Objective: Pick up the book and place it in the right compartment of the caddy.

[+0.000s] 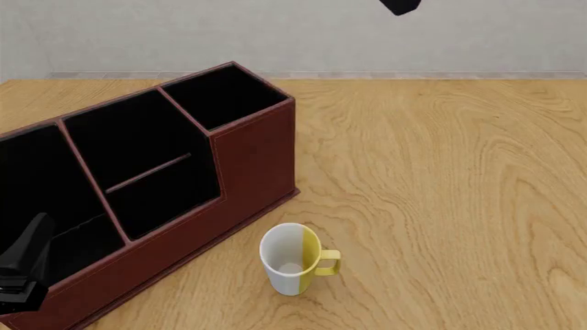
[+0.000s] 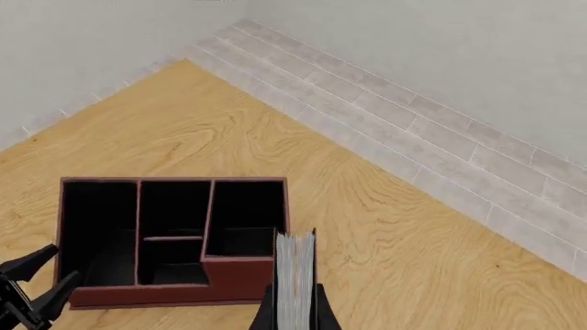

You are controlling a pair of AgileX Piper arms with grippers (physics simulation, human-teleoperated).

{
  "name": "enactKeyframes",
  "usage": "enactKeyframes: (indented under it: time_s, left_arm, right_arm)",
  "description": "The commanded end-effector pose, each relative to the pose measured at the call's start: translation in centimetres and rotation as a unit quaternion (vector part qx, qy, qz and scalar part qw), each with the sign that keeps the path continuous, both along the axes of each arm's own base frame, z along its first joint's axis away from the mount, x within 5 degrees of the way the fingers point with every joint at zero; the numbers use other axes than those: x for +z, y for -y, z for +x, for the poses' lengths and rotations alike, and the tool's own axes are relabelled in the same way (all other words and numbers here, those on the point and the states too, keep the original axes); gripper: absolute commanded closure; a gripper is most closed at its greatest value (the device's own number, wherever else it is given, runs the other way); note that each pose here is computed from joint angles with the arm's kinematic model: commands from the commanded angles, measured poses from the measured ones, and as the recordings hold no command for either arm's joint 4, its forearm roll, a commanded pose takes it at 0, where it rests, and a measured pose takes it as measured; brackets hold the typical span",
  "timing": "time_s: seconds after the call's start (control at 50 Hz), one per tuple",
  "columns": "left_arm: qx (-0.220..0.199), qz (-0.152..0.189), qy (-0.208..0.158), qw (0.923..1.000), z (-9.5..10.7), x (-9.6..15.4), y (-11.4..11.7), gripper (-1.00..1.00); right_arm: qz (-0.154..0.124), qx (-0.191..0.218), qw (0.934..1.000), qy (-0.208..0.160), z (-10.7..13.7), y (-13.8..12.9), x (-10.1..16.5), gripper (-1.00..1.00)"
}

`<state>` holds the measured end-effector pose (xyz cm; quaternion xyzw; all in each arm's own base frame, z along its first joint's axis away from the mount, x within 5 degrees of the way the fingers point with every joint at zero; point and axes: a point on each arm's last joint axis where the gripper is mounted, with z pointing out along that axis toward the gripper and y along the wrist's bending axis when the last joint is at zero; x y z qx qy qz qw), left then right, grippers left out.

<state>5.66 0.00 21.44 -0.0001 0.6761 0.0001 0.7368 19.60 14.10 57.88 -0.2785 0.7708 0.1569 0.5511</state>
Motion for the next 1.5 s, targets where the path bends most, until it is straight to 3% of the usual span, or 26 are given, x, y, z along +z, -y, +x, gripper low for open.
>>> enactKeyframes:
  time_s: [0.02, 0.1, 0.14, 0.38, 0.54, 0.6, 0.82, 0.94, 1.14, 1.18, 1.42, 1.5]
  left_arm:
    - [0.0, 0.0, 0.0, 1.0, 0.0, 0.0, 0.0, -1.0]
    - [0.0, 0.0, 0.0, 1.0, 0.0, 0.0, 0.0, -1.0]
    - [0.0, 0.0, 0.0, 1.0, 0.0, 0.0, 0.0, -1.0]
    - [0.0, 0.0, 0.0, 1.0, 0.0, 0.0, 0.0, -1.0]
    - [0.0, 0.0, 0.0, 1.0, 0.0, 0.0, 0.0, -1.0]
    - [0.0, 0.0, 0.0, 1.0, 0.0, 0.0, 0.0, -1.0]
    - [0.0, 0.0, 0.0, 1.0, 0.0, 0.0, 0.0, -1.0]
    - [0.0, 0.0, 0.0, 1.0, 0.0, 0.0, 0.0, -1.0]
    - [0.0, 0.0, 0.0, 1.0, 0.0, 0.0, 0.0, -1.0]
    - [0.0, 0.0, 0.0, 1.0, 0.0, 0.0, 0.0, -1.0]
    - [0.0, 0.0, 0.0, 1.0, 0.0, 0.0, 0.0, -1.0]
    - [0.0, 0.0, 0.0, 1.0, 0.0, 0.0, 0.0, -1.0]
  right_arm:
    - [0.017, -0.042, 0.999, 0.006, 3.4, 0.1, 0.7, 1.0]
    - [0.031, -0.062, 0.9976, 0.007, 4.5, 0.5, 0.9, 1.0]
    - [0.052, -0.081, 0.9954, 0.001, 5.5, 0.7, 0.9, 1.0]
    - [0.087, -0.135, 0.987, -0.005, 9.0, 1.9, 0.5, 1.0]
    - [0.087, -0.163, 0.9827, -0.016, 10.8, 2.9, -0.3, 1.0]
    - [0.073, -0.165, 0.9834, -0.017, 11.6, 3.0, -0.9, 1.0]
    - [0.092, -0.194, 0.9756, -0.045, 14.2, 3.4, -2.5, 1.0]
    - [0.1, -0.213, 0.9712, -0.038, 15.0, 4.5, -2.5, 1.0]
    - [0.105, -0.216, 0.97, -0.039, 16.1, 4.4, -3.0, 1.0]
    - [0.105, -0.198, 0.9735, -0.047, 16.1, 2.8, -3.4, 1.0]
    - [0.11, -0.181, 0.9748, -0.071, 17.0, 0.5, -4.8, 1.0]
    - [0.105, -0.159, 0.9788, -0.074, 16.6, -1.2, -5.0, 1.0]
